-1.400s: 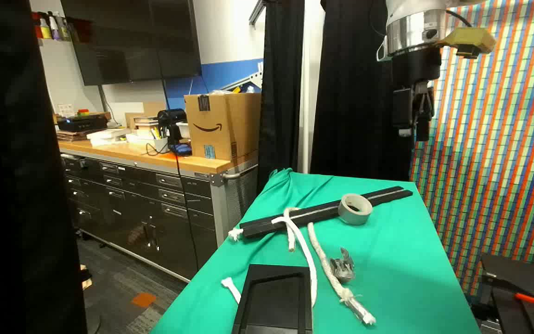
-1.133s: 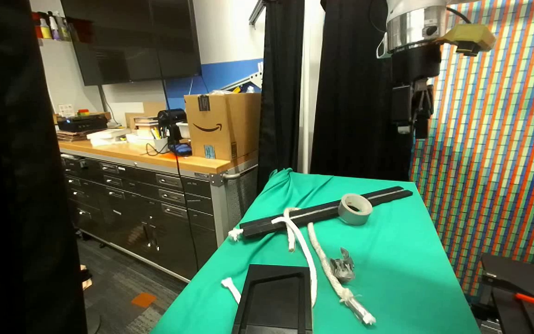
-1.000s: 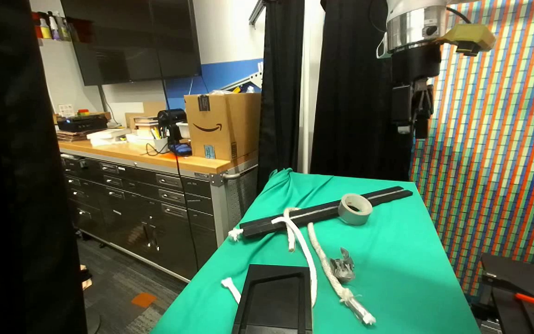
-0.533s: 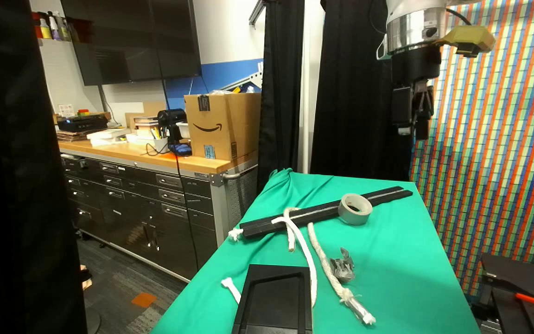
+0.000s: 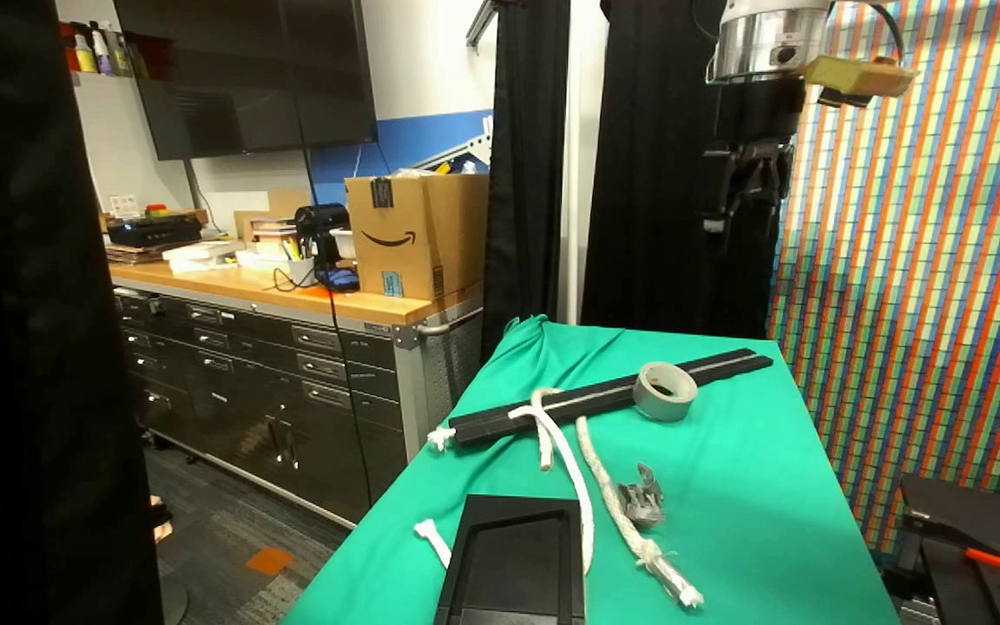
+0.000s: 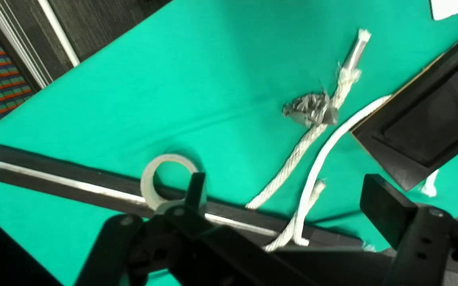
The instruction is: Put the silver tape in the bowl
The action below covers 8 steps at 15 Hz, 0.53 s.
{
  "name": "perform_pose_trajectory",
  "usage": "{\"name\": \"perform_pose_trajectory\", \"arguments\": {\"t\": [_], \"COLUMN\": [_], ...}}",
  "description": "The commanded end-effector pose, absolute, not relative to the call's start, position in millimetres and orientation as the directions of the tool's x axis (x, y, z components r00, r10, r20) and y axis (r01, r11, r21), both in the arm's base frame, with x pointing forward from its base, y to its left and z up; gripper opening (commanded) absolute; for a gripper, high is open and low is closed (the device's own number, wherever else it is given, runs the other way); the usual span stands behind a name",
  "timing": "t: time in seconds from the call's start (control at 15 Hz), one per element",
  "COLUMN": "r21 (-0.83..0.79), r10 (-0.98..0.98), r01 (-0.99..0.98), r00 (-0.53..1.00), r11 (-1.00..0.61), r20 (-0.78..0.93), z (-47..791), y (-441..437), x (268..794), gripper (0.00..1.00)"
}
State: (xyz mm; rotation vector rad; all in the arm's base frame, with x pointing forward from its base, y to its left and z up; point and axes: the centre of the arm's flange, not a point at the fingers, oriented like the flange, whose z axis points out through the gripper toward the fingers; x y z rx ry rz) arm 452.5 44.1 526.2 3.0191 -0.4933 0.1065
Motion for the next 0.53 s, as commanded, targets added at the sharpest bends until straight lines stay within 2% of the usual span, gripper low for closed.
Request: {"name": "perform_pose_trajectory", "arguments": {"t": [0.0,0.47], "r21": [0.089,0.108], "r10": [-0.373,-0.452], "r01": [-0.399,-0.5], "r00": [0.901,0.84], "r11": [-0.913,-0.859], "r20": [0.221,0.3], "z": [545,524], "y": [22,-39], "x": [456,463], "gripper": [1.0,1.0]}}
